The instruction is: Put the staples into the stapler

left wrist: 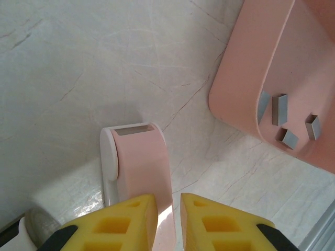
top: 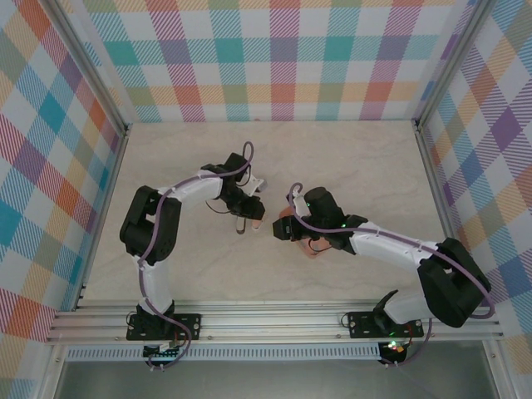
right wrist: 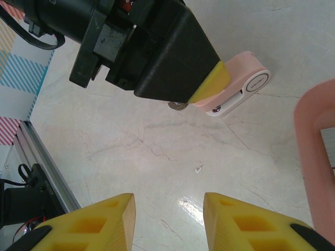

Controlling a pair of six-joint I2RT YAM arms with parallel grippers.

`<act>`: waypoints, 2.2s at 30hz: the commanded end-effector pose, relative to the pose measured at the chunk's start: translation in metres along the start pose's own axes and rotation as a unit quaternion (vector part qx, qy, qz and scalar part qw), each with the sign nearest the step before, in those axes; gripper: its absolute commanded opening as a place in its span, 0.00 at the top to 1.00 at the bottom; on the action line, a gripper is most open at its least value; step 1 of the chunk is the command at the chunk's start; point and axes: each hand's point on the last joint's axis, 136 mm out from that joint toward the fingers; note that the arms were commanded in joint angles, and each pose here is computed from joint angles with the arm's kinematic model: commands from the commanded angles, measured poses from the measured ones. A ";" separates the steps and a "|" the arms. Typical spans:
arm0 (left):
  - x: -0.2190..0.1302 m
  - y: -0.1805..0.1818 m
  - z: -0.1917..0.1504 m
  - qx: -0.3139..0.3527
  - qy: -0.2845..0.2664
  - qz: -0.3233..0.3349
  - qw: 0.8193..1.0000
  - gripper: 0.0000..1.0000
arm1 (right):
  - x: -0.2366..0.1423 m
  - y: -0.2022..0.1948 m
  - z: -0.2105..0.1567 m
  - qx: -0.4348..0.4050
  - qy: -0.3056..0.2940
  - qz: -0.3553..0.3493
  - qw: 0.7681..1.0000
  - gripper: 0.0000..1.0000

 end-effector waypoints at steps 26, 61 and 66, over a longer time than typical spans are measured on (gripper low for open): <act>-0.027 -0.031 -0.014 -0.007 0.023 0.019 1.000 0.73 | -0.009 0.001 0.002 -0.014 -0.008 -0.001 1.000 0.61; -0.086 -0.036 0.029 0.013 -0.121 0.067 0.990 0.48 | -0.045 -0.016 0.034 -0.044 -0.069 -0.052 0.995 0.52; -0.139 -0.008 0.046 -0.015 -0.236 0.143 0.961 0.34 | -0.086 -0.058 0.056 -0.076 -0.113 -0.171 0.976 0.37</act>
Point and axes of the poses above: each hand's point on the last joint's axis, 136 mm out from that joint toward the fingers, its own x axis out along the fingers, its own y axis along the line the jaws close on, z = x × y, and after that the axes turned 3 degrees about -x, right-handed
